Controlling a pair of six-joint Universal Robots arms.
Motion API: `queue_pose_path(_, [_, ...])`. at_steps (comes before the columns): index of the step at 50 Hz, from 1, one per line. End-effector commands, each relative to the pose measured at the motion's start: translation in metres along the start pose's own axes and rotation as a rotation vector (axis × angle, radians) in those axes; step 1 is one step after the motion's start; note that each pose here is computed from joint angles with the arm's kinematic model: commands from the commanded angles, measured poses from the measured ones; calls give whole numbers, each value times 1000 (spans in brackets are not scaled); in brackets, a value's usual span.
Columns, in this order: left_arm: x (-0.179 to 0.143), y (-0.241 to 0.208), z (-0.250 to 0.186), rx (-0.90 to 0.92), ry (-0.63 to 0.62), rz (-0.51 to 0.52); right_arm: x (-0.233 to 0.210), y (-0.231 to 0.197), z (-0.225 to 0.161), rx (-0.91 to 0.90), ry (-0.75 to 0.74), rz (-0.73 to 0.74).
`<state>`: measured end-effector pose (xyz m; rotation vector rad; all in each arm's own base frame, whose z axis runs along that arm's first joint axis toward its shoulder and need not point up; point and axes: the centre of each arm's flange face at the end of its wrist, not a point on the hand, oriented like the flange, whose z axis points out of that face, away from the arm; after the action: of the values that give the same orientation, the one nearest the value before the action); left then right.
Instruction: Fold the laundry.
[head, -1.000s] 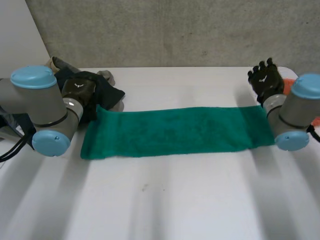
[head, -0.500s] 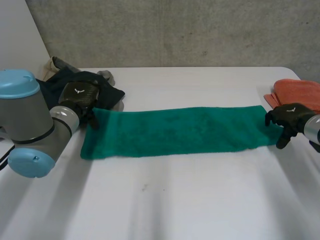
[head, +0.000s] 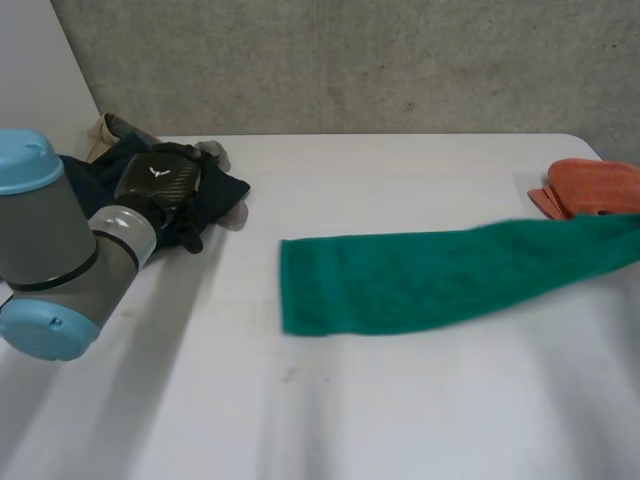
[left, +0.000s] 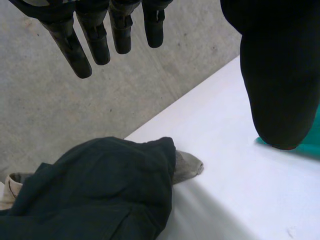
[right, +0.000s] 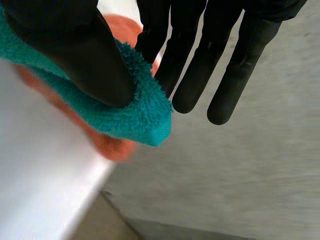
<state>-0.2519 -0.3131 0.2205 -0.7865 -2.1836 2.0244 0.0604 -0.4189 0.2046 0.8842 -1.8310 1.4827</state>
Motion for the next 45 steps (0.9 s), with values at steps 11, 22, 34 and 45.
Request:
queue_pose_path(11, [-1,-12,-17,29,0,-50,-139,-190,-105,909,-276,-182])
queue_pose_path(22, [5,-6,-21,12,18,-50,-268,-177,-181,969,-701,-234])
queue_pose_path(34, [10,-18,-20,51,29,-46,-173,-175,-148,535,-602,322])
queue_pose_path(45, [47,-24,-18,118,117,-29,-160,-98,-124,237,-606,270])
